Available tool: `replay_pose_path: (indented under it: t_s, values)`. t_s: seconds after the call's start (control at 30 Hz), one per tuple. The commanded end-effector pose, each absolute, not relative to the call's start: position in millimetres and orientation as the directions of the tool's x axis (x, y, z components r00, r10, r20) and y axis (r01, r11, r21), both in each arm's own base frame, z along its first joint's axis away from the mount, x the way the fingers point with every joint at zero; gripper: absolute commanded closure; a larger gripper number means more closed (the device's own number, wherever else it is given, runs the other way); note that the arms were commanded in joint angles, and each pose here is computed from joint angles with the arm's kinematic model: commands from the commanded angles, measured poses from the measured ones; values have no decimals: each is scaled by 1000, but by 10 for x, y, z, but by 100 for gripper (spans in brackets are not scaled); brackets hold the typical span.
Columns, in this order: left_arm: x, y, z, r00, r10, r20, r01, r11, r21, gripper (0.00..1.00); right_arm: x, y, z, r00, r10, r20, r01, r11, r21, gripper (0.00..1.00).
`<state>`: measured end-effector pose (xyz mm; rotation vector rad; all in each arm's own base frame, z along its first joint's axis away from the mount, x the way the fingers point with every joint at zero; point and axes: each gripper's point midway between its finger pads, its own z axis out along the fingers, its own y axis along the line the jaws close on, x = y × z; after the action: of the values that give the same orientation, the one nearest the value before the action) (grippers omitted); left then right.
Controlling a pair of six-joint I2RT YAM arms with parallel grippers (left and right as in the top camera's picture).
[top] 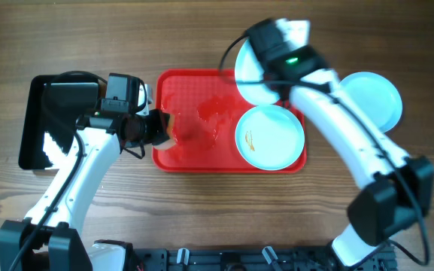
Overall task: Clean dirty plates on tray and stack at the side
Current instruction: 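Stack the plate onto the plate at the table's right side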
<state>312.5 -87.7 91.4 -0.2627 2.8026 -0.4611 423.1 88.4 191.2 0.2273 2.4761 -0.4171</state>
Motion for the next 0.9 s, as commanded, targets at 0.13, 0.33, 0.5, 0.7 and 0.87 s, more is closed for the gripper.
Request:
replay_pose_path:
  t_s: [0.13,0.33,0.5,0.7,0.87]
  values:
    - [3126,-890,891,-946,-211,-245,-117,930,-348,96,4134,-12,2043,-685,580,-442,562,806,186,96]
    - [3126,-890,891,-946,-211,-244,-118,930,-348,96,3872,-796,1694,-549,749,-370,763,630,144,96]
    - [3125,-890,890,-946,-211,-244,-118,930,-348,96,3545,-1190,1211,-395,869,-298,889,443,114,96]
    - [3093,-886,878,-950,-210,-231,-122,931,-344,96,3338,-1550,866,-277,915,-293,939,322,119,96]
    - [3105,-887,883,-949,-211,-236,-121,930,-346,96,3247,-1805,824,-206,939,-275,954,255,156,96]
